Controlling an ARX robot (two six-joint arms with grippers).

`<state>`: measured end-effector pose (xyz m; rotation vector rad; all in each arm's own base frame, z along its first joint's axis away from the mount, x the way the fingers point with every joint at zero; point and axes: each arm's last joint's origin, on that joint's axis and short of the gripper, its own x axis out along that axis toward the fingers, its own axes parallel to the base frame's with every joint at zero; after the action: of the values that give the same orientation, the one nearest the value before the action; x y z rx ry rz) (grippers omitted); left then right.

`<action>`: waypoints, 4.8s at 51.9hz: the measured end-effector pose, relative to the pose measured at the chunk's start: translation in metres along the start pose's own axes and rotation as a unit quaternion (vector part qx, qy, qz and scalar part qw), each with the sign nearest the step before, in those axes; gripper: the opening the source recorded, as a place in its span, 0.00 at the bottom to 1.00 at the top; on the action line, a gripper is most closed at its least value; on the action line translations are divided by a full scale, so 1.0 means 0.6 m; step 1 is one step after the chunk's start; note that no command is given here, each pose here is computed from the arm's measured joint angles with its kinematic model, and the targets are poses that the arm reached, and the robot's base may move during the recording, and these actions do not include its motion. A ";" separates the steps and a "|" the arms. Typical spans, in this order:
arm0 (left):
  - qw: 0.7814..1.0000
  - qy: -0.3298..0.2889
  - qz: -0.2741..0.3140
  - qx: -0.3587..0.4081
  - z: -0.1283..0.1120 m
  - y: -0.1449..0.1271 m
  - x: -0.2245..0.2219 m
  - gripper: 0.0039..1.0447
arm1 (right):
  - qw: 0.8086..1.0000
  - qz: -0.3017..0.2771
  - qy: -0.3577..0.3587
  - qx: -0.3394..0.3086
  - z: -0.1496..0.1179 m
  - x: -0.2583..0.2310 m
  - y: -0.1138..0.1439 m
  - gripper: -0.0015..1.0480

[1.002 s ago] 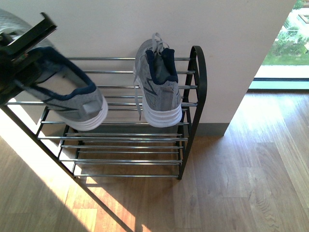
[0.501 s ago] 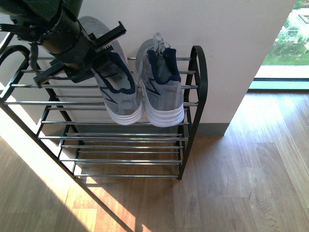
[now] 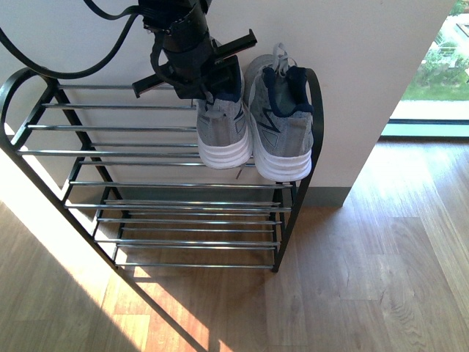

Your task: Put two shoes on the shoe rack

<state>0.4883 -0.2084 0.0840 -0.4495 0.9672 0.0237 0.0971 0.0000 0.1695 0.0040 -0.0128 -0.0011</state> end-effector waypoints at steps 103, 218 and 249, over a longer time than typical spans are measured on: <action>0.998 -0.046 -0.036 -0.001 -0.024 0.026 -0.083 0.91 | 1.000 0.000 -0.001 0.000 0.000 0.000 0.000 0.02; 0.864 -0.458 -0.015 0.211 -0.260 0.364 -0.518 0.01 | 1.000 0.001 -0.001 0.000 0.000 0.000 0.000 0.91; 0.859 -0.467 -0.016 0.211 -0.287 0.397 -0.534 0.01 | 1.000 0.002 -0.001 -0.001 0.000 0.000 0.000 0.91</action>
<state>0.1169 -0.0004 0.1712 -0.0090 -0.0139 -0.0020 0.0969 0.0001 0.1696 0.0029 -0.0139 0.0019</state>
